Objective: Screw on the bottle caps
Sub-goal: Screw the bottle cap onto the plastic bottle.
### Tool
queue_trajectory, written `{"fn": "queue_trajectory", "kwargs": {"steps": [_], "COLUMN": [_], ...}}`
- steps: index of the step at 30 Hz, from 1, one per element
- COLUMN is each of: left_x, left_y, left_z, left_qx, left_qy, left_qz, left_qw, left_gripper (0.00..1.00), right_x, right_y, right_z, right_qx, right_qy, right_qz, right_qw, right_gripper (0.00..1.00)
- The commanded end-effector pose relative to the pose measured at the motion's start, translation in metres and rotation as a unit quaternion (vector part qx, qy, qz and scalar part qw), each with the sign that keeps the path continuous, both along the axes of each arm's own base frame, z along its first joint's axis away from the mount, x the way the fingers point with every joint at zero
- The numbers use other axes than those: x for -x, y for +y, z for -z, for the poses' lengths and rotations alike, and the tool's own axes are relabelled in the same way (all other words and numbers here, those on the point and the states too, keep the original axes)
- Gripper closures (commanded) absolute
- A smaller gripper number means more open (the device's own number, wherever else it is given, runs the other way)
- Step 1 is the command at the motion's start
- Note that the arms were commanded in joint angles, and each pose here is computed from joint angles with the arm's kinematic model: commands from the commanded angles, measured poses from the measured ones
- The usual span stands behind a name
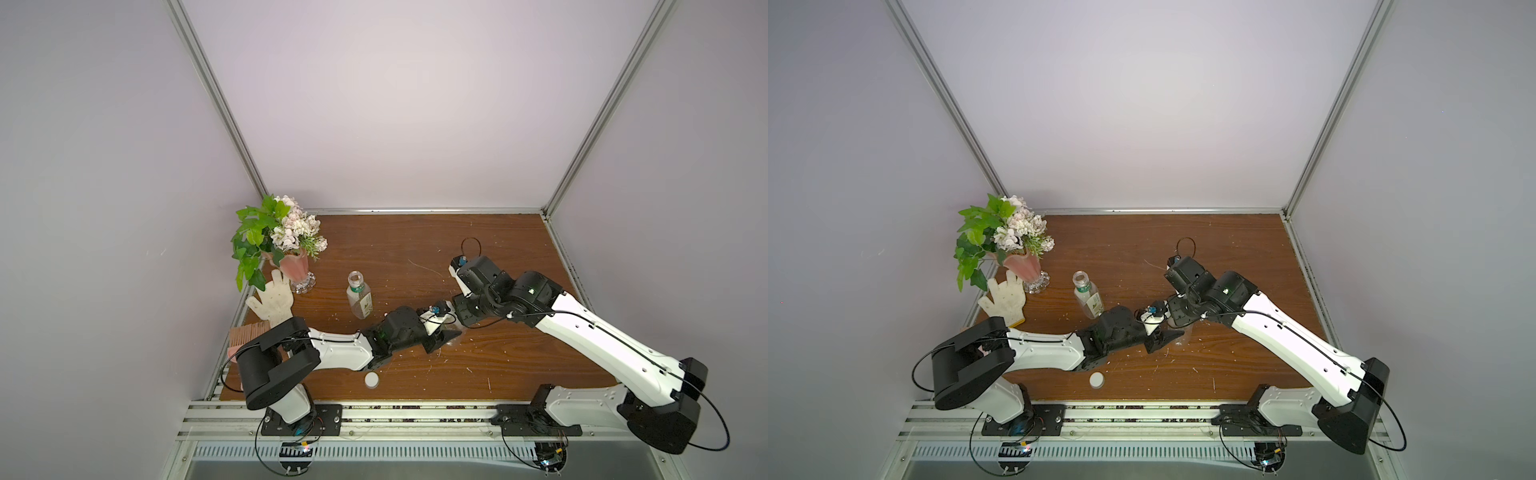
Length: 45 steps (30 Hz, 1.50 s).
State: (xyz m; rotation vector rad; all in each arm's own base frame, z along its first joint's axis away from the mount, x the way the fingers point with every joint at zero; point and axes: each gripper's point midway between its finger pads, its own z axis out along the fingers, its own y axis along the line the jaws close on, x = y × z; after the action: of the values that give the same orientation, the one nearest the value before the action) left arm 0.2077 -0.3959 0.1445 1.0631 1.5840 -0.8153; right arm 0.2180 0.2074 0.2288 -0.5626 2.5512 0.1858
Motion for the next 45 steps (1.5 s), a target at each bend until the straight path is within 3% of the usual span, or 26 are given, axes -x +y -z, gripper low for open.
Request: {"fn": "queue_trajectory", "kwargs": {"steps": [1,45], "left_x": [0.0058,0.0], "left_y": [-0.0059,-0.0049], "left_z": [0.0016,0.0033], "left_qx": [-0.006,-0.01], "left_qy": [-0.001,-0.004], "left_qz": [0.014,-0.002], "left_qw": [1.0,1.0], "left_gripper": [0.49,0.5], "right_x": [0.0021,0.0078], "right_y": [-0.0032,-0.0049], "right_z": [0.0083,0.0112], "right_qx": [0.012,0.012], "right_qy": [0.009,0.021], "right_qz": [0.001,-0.006], "right_qw": [1.0,1.0], "right_gripper": [0.56,0.52]}}
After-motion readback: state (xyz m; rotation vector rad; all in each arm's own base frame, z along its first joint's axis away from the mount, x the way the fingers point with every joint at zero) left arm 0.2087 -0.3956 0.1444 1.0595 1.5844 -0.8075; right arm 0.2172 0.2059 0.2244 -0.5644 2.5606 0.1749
